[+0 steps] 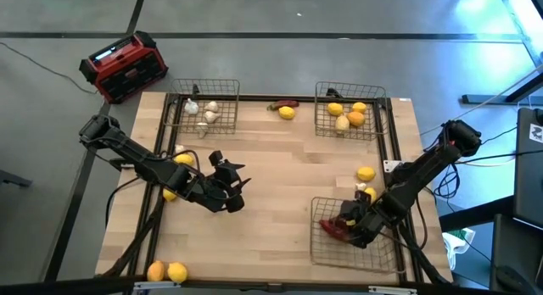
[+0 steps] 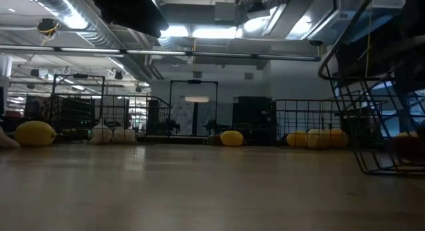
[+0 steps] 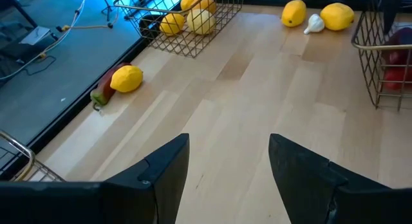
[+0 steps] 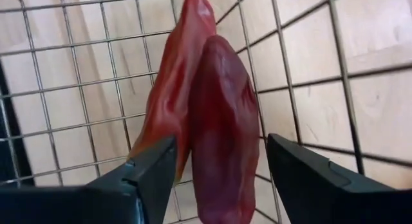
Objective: Sort produce into baskets
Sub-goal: Put the yellow lemon into the top right wire basket
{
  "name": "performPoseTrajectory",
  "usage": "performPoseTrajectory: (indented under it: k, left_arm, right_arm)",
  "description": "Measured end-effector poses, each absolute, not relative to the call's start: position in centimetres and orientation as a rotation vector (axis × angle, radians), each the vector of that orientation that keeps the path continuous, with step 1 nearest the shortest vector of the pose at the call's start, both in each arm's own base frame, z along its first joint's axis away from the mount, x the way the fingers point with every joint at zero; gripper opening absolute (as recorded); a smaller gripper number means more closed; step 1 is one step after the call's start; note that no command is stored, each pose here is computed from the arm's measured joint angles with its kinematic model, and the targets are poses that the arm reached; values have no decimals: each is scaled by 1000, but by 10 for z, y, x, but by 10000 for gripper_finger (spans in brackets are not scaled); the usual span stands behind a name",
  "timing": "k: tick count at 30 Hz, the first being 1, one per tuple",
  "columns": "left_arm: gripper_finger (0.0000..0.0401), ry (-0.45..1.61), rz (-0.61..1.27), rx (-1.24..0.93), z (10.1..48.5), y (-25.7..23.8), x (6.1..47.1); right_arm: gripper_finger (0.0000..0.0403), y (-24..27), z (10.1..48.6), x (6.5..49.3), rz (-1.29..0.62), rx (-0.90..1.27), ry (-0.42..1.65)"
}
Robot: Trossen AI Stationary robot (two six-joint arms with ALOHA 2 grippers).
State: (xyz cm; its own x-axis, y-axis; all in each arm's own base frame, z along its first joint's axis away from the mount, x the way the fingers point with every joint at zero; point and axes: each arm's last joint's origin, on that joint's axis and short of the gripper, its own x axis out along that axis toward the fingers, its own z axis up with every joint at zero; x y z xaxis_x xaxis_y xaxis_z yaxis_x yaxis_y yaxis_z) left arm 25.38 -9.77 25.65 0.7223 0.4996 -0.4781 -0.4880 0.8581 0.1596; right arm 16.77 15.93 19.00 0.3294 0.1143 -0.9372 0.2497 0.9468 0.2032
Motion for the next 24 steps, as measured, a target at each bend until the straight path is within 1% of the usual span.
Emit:
performPoseTrajectory:
  k: [11,17,24]
  left_arm:
    - [210,535,545,23,256,-98,254]
    - [210,535,545,23,256,-98,254]
    - [210,535,545,23,256,-98,254]
  right_arm:
    - [241,156,189,164,-120,312,1282]
    - [241,161,191,167,-52,383,1286]
    - [241,162,191,168,-52,402,1277]
